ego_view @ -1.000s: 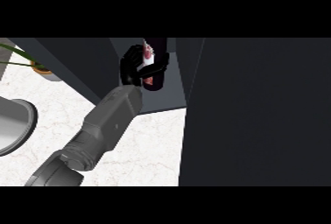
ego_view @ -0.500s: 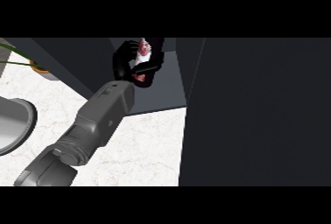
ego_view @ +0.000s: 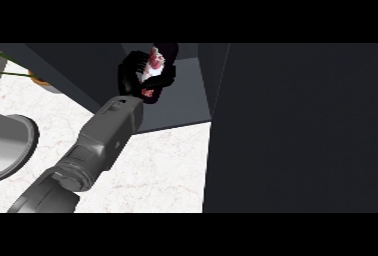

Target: Pick up the wine, place it into the cabinet and close the cabinet

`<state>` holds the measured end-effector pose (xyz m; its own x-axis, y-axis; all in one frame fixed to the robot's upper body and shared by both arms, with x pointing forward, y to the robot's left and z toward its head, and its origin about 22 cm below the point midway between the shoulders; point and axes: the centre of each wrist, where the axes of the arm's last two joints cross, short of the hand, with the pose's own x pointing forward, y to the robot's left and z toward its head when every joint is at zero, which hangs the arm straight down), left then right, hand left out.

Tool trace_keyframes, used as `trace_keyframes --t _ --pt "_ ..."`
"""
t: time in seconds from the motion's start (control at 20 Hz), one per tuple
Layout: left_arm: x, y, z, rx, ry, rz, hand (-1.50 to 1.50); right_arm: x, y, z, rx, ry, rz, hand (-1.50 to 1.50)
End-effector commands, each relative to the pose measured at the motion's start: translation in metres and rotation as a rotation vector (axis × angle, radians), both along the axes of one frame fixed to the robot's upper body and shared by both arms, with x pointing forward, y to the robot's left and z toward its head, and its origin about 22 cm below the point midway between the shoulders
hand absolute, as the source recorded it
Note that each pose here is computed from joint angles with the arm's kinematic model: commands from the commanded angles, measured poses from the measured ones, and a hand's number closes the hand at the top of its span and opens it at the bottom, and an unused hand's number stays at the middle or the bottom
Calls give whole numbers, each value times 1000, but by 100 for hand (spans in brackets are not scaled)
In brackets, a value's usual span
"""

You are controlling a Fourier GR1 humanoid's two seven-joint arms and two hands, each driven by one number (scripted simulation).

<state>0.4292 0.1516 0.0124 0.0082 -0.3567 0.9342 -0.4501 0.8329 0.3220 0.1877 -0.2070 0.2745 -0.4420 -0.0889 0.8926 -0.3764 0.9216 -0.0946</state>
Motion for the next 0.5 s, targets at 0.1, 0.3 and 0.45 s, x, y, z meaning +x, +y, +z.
trace_keyframes --t 0.1,0.3,0.45 --pt "-4 20 -9 86 38 67 150 -5 -2 0 -14 -15 18 -150" --pt "-4 23 -9 61 50 -14 -150 0 1 3 5 -18 25 -150" --pt "-4 30 -10 59 64 -4 -150 -5 1 1 -3 -20 30 -150"
